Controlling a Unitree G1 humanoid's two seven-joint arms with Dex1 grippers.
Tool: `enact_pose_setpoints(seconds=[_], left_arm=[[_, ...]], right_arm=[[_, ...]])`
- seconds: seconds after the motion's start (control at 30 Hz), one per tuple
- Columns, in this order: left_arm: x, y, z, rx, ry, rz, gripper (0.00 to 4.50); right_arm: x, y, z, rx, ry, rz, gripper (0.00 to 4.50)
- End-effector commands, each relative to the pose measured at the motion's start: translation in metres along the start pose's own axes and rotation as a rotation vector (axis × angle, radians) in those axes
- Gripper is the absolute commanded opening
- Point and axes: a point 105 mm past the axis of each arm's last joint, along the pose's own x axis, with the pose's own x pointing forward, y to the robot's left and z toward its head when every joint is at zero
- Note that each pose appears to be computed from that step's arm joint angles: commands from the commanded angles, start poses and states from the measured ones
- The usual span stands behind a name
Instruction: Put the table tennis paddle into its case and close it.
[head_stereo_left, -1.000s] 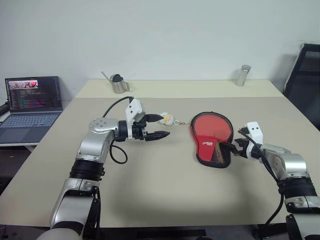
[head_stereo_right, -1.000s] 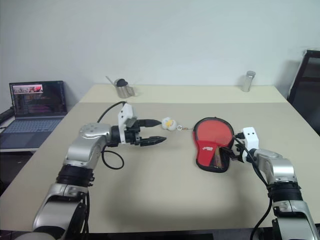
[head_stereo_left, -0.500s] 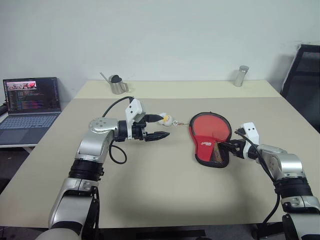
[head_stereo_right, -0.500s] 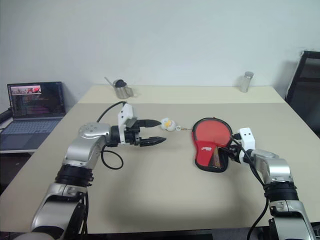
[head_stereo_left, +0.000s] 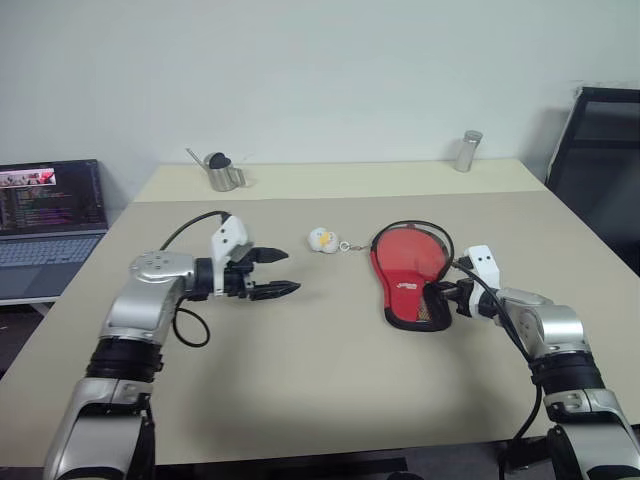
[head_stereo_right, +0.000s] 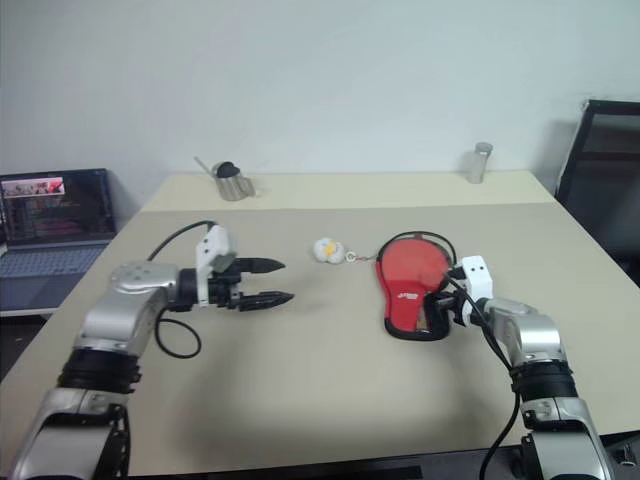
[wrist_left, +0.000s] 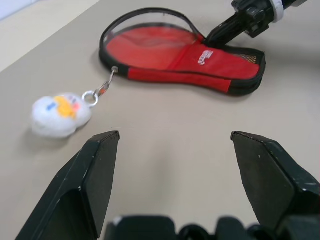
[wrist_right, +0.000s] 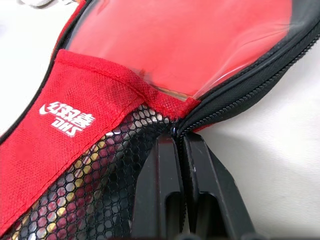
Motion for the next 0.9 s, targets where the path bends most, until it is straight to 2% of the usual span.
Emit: enact_pose_setpoints(seconds=[0.03, 0.2, 0.4, 0.53, 0.9], left_arm=[[-0.014, -0.010, 0.012, 0.031, -0.033, -0.034, 3.91], [-0.021, -0.021, 0.007, 0.014, -0.018, -0.049, 3.91], [-0.022, -0.034, 0.005, -0.012, -0.018, -0.080, 3.91], [-0.027, -0.043, -0.001, -0.029, 0.009, -0.108, 3.91], [-0.027, -0.064, -0.005, -0.060, 0.030, -0.180, 3.91]], right_arm=[[0.012, 0.037, 0.018, -0.049, -0.027, 0.120, 0.02], [0.018, 0.063, 0.029, -0.080, -0.041, 0.203, 0.02], [0.018, 0.083, 0.023, -0.080, -0.014, 0.255, 0.02], [0.005, 0.095, 0.010, -0.052, 0.024, 0.260, 0.02], [-0.050, 0.102, -0.029, 0.108, 0.131, 0.168, 0.02]])
